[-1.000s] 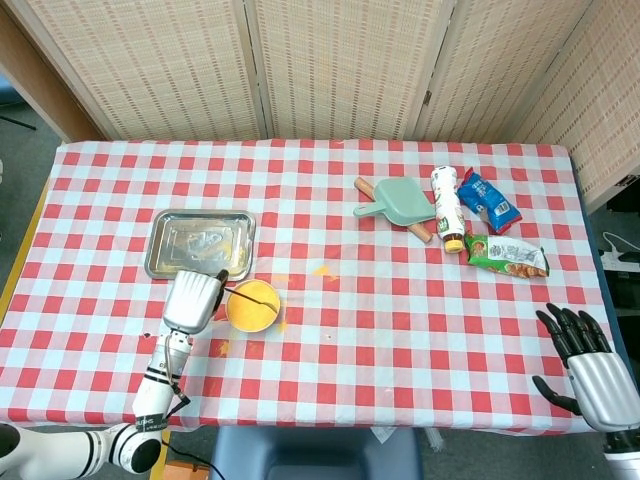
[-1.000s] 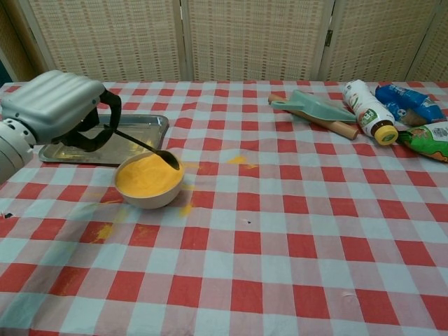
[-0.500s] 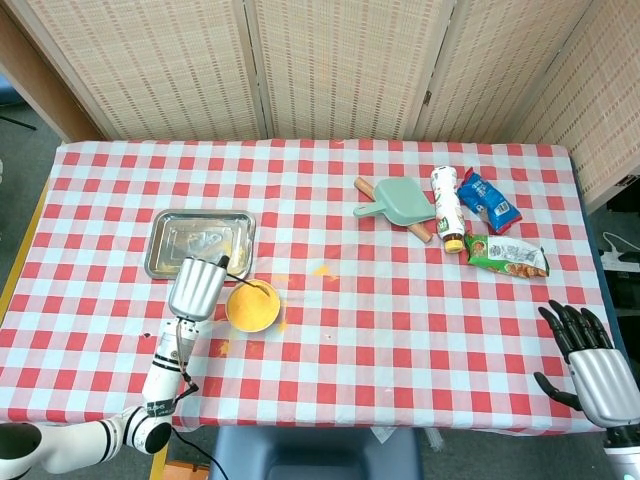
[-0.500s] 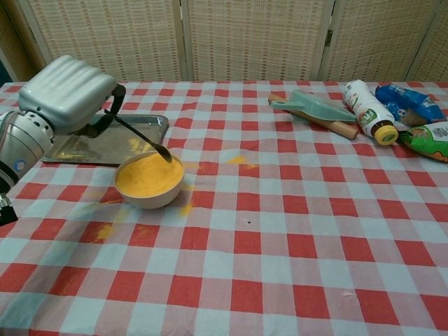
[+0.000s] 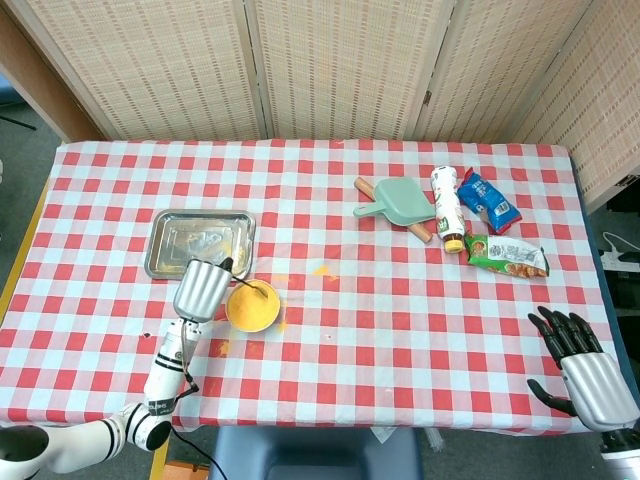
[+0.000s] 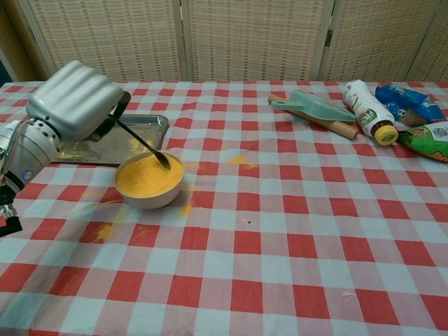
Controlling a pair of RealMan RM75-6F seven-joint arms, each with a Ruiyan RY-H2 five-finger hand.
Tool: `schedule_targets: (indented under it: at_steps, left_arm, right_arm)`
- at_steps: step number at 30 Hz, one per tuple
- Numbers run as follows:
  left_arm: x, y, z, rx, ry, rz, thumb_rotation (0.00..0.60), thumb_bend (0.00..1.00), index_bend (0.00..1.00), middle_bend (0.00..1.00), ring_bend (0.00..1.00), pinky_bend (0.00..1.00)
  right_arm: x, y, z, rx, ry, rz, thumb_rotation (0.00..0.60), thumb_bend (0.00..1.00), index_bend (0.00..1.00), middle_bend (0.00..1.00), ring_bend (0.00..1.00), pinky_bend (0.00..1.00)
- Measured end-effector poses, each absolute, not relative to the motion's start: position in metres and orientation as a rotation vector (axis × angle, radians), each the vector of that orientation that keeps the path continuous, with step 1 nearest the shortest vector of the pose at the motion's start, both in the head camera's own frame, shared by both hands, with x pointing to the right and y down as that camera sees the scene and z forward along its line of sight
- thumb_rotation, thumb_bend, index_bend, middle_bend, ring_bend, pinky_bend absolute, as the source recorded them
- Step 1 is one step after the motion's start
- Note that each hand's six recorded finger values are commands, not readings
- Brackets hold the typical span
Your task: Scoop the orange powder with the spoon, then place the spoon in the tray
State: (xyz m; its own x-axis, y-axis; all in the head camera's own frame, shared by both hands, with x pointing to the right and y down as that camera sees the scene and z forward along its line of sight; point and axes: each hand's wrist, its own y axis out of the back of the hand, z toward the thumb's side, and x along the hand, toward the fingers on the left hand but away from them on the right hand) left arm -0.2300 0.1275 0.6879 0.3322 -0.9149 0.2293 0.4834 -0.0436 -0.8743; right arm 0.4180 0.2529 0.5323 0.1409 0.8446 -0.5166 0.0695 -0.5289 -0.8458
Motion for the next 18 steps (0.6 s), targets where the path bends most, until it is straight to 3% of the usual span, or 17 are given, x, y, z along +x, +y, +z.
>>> schedule_targets:
  at_steps: [18]
  left_arm:
    - [-0.242, 0.147, 0.679, -1.121, 0.387, -1.267, 0.600, 0.81, 0.95, 1.00, 1.00, 1.00]
  right_arm:
    - [0.417, 0.253, 0.531, -1.739, -0.884, 1.443, 0.600, 0.19, 0.00, 0.00, 0.00, 0.00]
